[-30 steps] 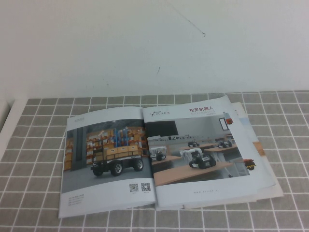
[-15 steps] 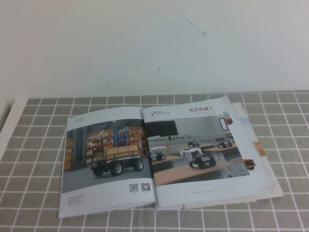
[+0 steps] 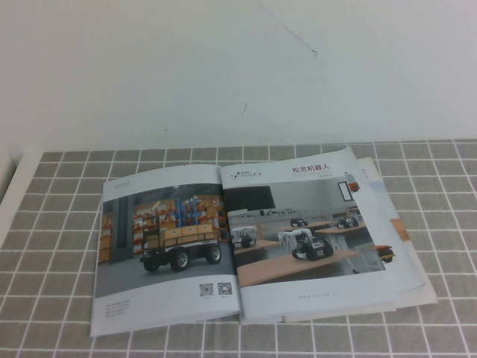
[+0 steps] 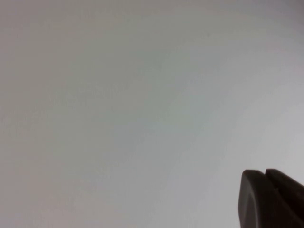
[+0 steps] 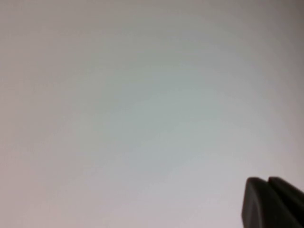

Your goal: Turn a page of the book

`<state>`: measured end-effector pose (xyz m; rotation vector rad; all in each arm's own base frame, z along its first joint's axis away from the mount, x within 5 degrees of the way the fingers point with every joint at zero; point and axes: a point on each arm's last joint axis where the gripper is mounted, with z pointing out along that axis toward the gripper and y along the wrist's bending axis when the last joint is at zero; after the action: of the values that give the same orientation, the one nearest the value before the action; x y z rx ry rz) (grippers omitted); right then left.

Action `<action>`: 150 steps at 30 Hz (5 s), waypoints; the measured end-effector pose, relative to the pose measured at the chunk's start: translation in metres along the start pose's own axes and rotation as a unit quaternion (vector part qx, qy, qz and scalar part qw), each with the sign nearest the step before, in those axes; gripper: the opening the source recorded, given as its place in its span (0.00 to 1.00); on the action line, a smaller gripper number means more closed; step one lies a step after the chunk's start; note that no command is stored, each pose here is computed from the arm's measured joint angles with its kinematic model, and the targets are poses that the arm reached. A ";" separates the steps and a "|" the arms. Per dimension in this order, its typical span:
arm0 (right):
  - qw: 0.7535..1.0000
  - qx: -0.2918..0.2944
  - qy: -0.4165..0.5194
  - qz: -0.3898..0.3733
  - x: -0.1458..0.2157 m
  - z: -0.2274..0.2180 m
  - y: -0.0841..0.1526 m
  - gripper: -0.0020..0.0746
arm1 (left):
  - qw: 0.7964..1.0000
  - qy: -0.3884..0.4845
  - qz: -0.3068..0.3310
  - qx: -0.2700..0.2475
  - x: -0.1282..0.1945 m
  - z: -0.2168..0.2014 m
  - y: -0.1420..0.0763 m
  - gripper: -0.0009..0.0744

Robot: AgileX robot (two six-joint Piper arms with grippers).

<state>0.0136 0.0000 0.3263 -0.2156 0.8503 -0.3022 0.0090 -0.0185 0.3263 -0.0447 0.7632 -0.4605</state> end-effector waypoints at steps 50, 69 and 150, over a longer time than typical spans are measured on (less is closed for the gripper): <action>0.883 -0.151 0.432 0.101 -0.031 0.175 -0.006 0.02 | 0.814 0.517 -0.230 0.129 0.118 0.155 0.040 0.01; 0.862 -0.164 0.469 0.098 -0.005 0.189 0.007 0.02 | 0.903 0.337 -0.237 0.120 0.096 0.184 0.034 0.01; 0.567 -0.407 0.689 0.193 0.253 0.187 0.175 0.44 | 0.626 0.765 -0.148 0.026 0.367 0.139 0.047 0.01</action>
<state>0.3449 0.0888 0.2149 -0.6768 2.5811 0.5137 0.3519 -0.1470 0.1764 0.3429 2.4846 -0.8139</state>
